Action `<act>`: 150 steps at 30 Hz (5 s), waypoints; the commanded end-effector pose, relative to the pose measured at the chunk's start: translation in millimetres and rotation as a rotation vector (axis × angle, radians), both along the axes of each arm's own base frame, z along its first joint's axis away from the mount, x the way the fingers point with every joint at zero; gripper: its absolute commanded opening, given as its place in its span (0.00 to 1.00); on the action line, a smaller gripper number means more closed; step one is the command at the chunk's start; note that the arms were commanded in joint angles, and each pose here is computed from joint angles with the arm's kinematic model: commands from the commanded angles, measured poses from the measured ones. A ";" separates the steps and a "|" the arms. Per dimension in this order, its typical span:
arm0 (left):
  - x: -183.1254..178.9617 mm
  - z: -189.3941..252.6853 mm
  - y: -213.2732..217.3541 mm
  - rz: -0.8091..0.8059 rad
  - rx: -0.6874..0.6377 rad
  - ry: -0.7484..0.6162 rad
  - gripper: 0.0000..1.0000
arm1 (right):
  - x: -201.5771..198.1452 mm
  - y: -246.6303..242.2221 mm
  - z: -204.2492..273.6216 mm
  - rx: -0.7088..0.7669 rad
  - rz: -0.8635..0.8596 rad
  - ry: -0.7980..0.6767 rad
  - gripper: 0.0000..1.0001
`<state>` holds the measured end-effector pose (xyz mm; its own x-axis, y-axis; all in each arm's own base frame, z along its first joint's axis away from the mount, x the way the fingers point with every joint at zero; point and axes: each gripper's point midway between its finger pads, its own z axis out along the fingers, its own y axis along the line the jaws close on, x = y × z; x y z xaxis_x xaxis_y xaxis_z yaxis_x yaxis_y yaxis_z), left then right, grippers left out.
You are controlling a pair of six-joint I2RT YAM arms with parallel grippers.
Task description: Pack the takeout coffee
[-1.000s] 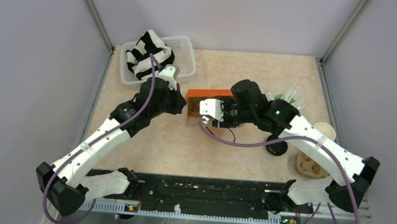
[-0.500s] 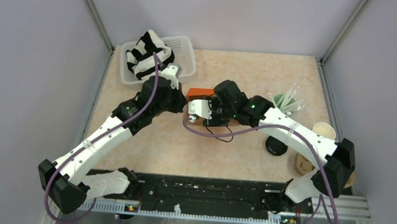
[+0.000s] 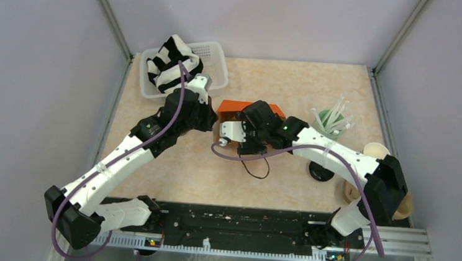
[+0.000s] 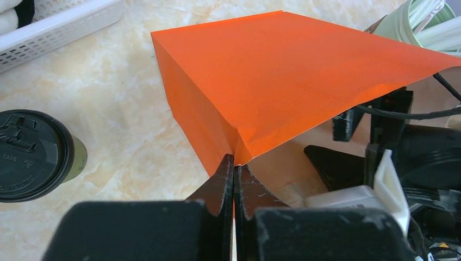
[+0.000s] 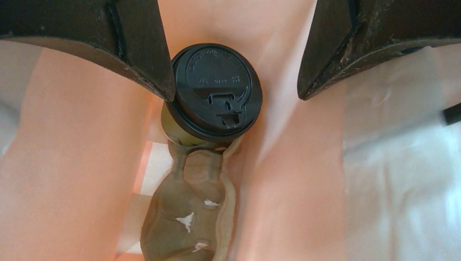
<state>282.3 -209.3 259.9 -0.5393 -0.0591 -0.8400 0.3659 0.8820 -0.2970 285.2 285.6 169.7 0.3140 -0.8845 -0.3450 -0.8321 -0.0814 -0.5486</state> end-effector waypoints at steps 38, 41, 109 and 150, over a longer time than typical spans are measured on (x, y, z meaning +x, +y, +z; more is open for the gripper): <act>5.5 9.7 -10.3 -0.014 -0.048 -0.036 0.00 | 42.5 -17.0 14.2 0.004 -0.237 -0.172 0.26; 6.1 8.6 -10.3 -0.014 -0.044 -0.035 0.00 | 36.6 -15.5 21.0 0.034 -0.236 -0.160 0.24; 59.1 21.9 0.9 0.109 0.121 0.200 0.00 | -169.3 -40.9 63.2 1.129 -0.957 1.066 0.08; 55.2 25.6 -13.8 -0.035 0.138 0.181 0.00 | -26.6 -95.6 171.6 0.488 -0.992 0.110 0.92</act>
<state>333.2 -217.6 271.4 -0.7034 0.0482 -0.7092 0.3061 0.9210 -0.2410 223.5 220.6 357.6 -0.5881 -0.1154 -0.8005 -0.4135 0.8935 0.1749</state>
